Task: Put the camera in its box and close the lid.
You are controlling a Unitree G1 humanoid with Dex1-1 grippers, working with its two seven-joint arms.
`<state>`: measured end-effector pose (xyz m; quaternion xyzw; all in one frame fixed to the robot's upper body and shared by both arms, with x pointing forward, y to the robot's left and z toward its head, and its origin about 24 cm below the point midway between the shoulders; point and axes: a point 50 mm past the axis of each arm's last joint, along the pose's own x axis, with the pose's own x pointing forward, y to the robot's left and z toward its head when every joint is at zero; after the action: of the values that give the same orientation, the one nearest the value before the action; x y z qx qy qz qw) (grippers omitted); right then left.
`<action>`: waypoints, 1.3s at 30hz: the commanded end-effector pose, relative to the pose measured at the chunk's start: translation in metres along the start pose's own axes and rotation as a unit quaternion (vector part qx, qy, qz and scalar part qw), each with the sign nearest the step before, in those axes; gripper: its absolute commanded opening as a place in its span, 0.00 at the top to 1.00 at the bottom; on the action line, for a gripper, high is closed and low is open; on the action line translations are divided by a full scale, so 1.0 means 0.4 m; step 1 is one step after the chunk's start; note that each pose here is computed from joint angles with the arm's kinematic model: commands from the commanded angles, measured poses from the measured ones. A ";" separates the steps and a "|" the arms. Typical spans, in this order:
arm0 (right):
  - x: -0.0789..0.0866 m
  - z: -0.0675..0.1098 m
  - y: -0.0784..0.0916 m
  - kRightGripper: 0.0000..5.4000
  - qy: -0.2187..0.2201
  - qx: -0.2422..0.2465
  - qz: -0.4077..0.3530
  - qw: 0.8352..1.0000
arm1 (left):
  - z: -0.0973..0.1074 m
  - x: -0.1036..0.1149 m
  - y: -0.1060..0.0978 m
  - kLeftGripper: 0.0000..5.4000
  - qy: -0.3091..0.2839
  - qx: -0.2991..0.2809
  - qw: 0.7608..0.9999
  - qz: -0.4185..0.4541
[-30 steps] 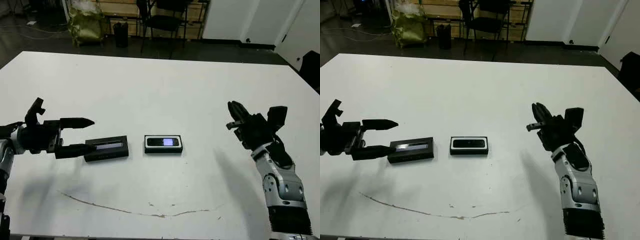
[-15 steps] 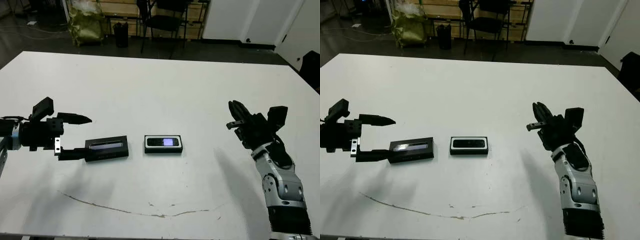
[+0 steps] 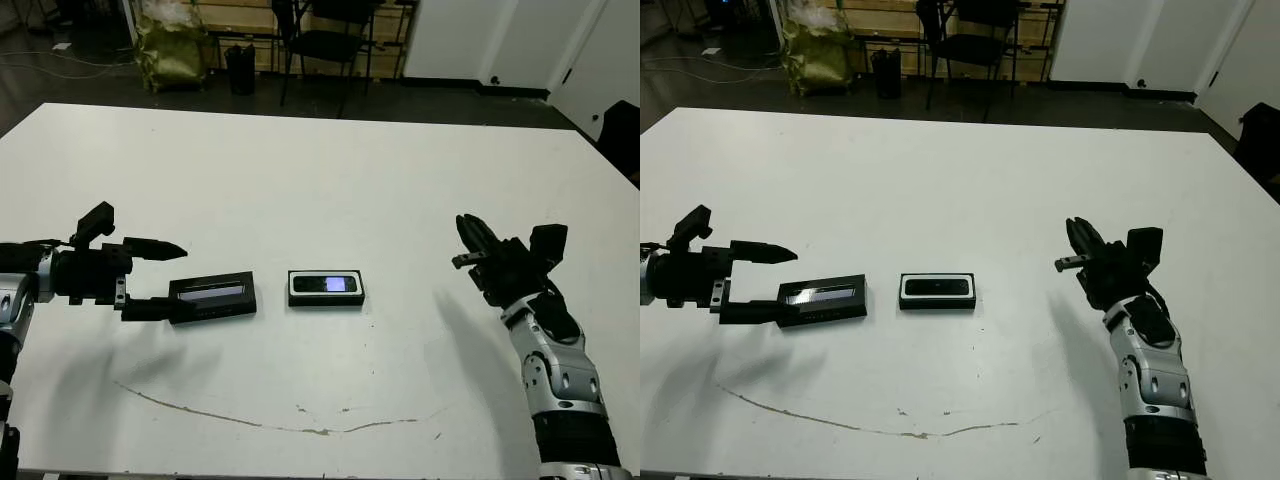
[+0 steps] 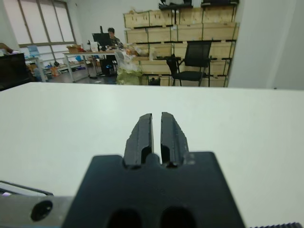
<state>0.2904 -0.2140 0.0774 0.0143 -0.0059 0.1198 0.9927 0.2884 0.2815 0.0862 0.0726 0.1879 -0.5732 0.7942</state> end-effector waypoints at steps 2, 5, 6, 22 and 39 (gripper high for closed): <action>-0.010 -0.017 -0.008 1.00 0.017 0.007 -0.001 1.000 | -0.026 0.024 0.003 0.00 -0.029 0.004 0.999 -0.016; -0.011 -0.018 -0.007 1.00 0.021 -0.002 -0.005 1.000 | -0.023 0.024 0.004 0.00 -0.021 0.040 0.999 -0.010; -0.011 -0.019 -0.008 1.00 0.026 -0.008 -0.009 1.000 | -0.025 0.025 0.005 0.00 -0.021 0.036 0.999 -0.012; -0.010 -0.054 -0.029 1.00 0.023 0.009 0.000 1.000 | -0.042 0.046 0.017 0.00 0.006 0.011 1.000 -0.024; -0.016 -0.018 -0.001 1.00 0.041 0.003 -0.017 0.999 | -0.059 0.060 0.017 0.00 0.024 -0.012 0.999 -0.030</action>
<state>0.2864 -0.2124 0.0728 0.0170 0.0199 0.1135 0.9932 0.2944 0.2722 0.0555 0.0738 0.2069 -0.5923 0.7752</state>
